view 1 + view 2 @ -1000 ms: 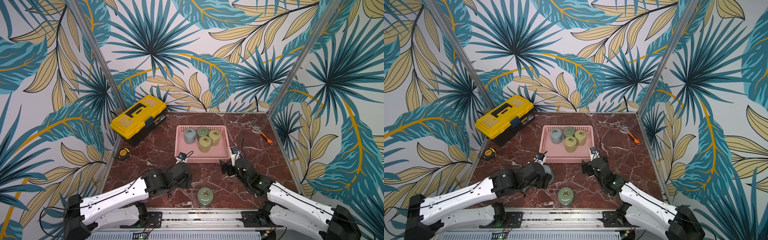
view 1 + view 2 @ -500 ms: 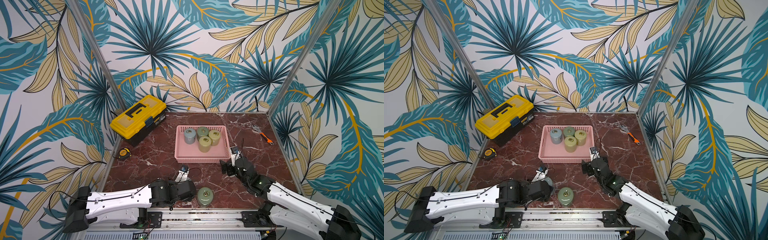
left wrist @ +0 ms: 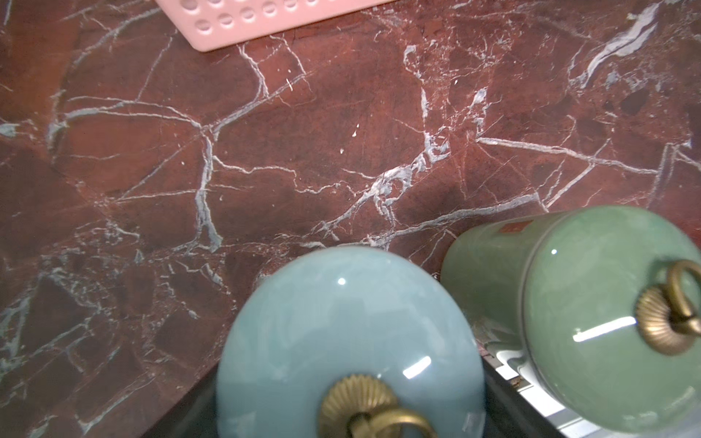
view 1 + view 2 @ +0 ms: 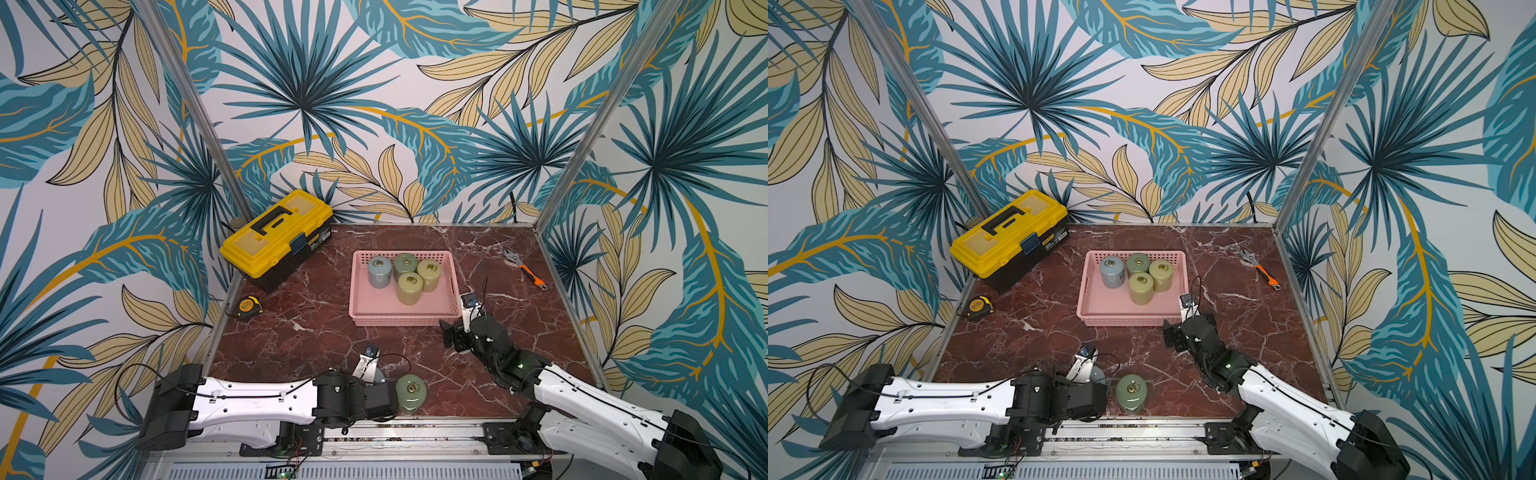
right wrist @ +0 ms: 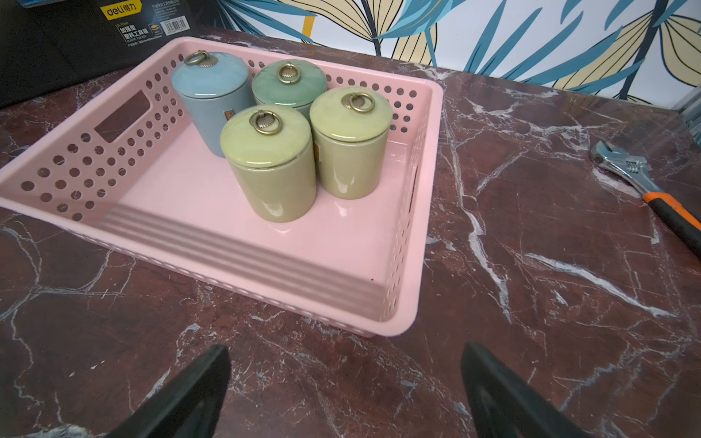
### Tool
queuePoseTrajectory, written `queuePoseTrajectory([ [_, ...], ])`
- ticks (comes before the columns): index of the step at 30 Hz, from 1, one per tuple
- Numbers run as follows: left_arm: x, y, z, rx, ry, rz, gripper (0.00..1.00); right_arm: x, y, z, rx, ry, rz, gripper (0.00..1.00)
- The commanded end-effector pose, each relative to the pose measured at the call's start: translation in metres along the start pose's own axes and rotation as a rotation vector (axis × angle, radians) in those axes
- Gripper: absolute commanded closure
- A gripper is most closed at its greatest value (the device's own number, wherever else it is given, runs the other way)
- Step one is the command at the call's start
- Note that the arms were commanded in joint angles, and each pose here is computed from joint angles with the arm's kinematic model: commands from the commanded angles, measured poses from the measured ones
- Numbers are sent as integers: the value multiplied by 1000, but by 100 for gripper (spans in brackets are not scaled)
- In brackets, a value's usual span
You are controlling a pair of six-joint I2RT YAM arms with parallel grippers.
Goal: Take the tea canister out of the basket
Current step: Place the tea canister at the center of the board.
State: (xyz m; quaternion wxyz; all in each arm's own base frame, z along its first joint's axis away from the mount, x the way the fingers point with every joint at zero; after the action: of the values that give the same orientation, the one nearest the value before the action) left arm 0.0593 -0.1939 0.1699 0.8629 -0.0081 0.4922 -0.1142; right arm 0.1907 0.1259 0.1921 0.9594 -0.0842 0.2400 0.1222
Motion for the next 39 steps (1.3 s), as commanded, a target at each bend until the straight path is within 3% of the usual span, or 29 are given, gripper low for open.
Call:
queuePoseTrajectory([
  [1,1,-2,1,-34,-56,3,51,0,-2,-4,0,-7,-16,1],
  [14,8,-7,-9,-28,-40,21,49,0,-2,-4,0,-5,-16,1],
  [25,9,-8,-13,-21,-27,50,11,-1,-2,-4,1,-6,-12,1],
  [29,8,-9,-12,-29,-25,45,1,-1,-2,-4,0,-7,-10,1],
  [39,-12,-3,-1,-77,-62,-5,0,0,0,-4,14,-1,10,1],
])
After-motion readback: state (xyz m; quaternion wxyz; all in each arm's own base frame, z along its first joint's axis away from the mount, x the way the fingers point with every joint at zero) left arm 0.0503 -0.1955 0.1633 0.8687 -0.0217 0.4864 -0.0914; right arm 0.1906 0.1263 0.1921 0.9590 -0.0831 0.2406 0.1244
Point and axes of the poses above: each gripper's point midway between its finger pads, its own x axis out along the fingers, its own y axis along the line the jaws close on, z = x × y, the point moved 10 cm from there along -x, back along the fingers, and after that the axes turned 5 degrees about -x, right-handed, at the moved point
